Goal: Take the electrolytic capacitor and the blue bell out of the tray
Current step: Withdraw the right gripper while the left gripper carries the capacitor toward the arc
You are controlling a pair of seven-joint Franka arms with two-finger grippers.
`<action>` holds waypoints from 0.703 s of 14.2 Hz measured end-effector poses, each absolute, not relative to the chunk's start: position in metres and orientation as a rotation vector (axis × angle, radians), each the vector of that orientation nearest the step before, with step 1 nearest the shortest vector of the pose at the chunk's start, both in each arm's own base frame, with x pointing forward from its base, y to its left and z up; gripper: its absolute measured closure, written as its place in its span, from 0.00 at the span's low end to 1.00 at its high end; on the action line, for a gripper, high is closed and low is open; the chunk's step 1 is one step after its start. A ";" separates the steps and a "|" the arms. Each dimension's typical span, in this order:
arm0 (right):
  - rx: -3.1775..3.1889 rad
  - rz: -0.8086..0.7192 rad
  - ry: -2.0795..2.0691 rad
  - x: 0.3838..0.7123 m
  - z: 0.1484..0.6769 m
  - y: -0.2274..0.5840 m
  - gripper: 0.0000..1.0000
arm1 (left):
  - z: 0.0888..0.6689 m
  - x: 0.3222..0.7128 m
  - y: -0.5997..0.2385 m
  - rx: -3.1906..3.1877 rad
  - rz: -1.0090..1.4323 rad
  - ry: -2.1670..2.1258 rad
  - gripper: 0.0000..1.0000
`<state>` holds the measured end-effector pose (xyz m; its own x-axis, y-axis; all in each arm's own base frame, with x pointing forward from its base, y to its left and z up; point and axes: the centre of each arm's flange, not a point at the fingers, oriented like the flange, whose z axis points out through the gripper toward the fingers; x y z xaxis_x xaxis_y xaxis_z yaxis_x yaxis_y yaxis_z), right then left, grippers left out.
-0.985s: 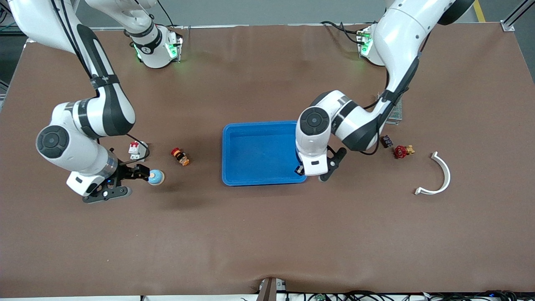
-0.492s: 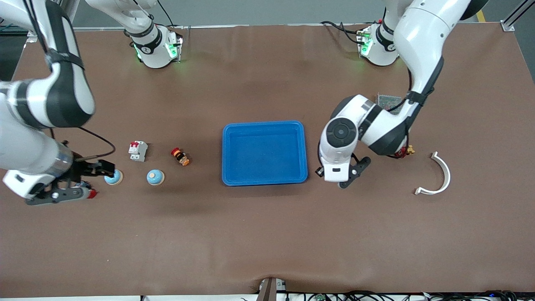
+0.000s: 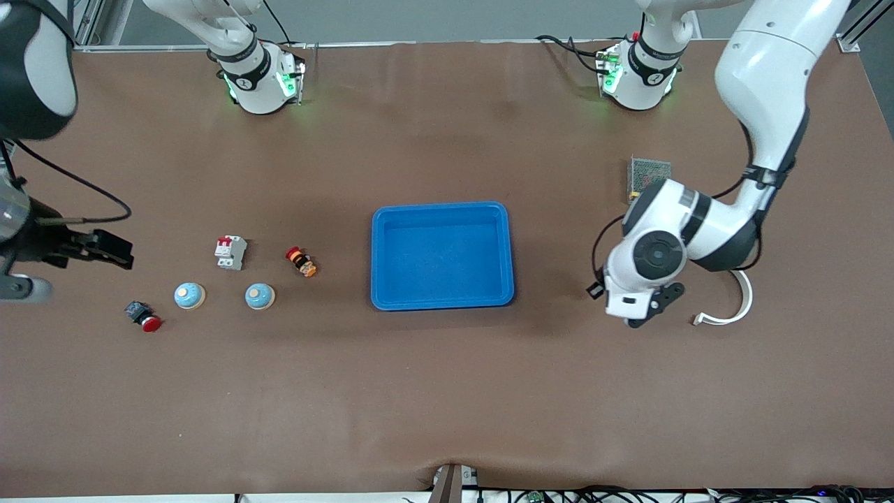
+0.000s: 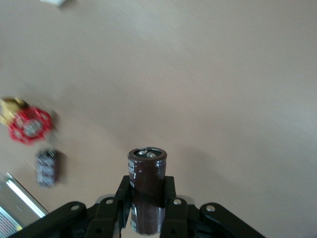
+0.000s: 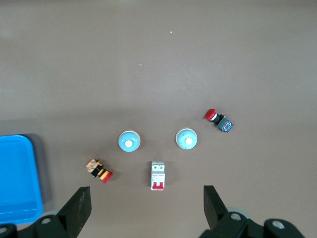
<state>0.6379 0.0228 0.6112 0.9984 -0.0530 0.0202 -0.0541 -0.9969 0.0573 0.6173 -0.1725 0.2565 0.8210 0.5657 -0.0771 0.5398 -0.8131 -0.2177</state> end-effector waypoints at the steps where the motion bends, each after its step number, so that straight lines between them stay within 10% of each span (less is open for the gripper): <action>1: 3.090 0.036 -0.110 0.632 0.617 0.019 0.00 | 0.252 0.619 -0.155 -2.806 0.200 -0.837 0.70; 10: 3.093 0.090 -0.235 0.601 0.625 -0.022 0.00 | 0.206 0.613 -0.087 -2.737 0.124 -0.713 0.70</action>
